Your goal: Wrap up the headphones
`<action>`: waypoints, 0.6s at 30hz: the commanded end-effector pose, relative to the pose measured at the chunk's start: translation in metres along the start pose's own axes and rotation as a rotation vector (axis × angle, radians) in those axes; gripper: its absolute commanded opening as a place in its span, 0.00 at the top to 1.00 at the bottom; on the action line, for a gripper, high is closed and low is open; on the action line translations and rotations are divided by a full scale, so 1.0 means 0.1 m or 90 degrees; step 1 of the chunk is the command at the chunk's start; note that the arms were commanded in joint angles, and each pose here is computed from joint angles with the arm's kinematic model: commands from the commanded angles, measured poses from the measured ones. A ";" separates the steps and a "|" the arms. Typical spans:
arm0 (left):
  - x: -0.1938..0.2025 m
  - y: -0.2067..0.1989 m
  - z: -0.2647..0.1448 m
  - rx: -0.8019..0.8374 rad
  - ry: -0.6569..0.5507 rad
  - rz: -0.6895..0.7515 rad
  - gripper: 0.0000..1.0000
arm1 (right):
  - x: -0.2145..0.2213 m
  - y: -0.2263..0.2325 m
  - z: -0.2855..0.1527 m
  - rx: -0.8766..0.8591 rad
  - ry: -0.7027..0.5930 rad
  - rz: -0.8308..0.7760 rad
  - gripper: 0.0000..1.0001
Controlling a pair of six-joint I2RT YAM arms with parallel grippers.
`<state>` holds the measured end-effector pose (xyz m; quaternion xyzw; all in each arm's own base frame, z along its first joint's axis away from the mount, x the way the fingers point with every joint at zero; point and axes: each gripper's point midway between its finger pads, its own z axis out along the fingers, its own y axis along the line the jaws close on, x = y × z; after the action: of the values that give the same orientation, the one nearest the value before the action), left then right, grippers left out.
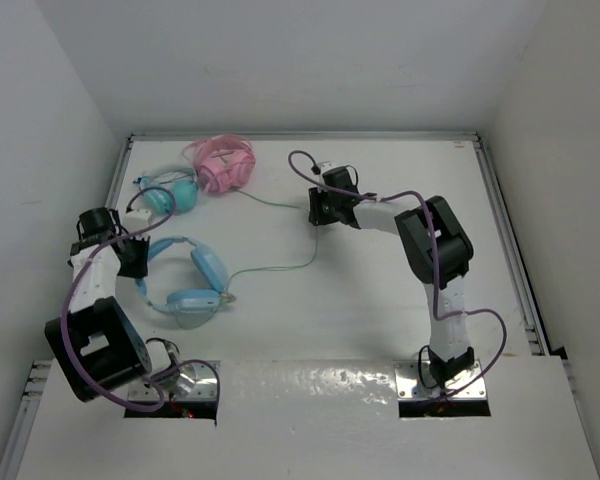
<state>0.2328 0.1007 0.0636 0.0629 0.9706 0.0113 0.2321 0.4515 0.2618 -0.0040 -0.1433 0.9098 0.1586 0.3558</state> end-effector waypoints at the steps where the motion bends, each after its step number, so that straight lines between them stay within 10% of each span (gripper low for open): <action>1: -0.50 -0.08 -0.30 0.024 -0.114 0.011 1.00 | 0.32 0.28 -0.09 -0.072 0.068 0.001 0.79; 4: -0.63 -0.11 -0.42 0.031 -0.143 0.020 1.00 | 0.38 0.15 -0.24 -0.037 0.069 0.025 1.00; 18: -1.46 -0.47 -0.78 0.135 -0.237 0.066 1.00 | 1.34 -0.48 -1.74 0.197 0.131 0.109 1.00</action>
<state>0.3031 0.0679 0.1658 0.1159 0.9262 -0.0429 0.3561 0.2916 0.1707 0.0111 -0.0740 0.9562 0.1001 0.2648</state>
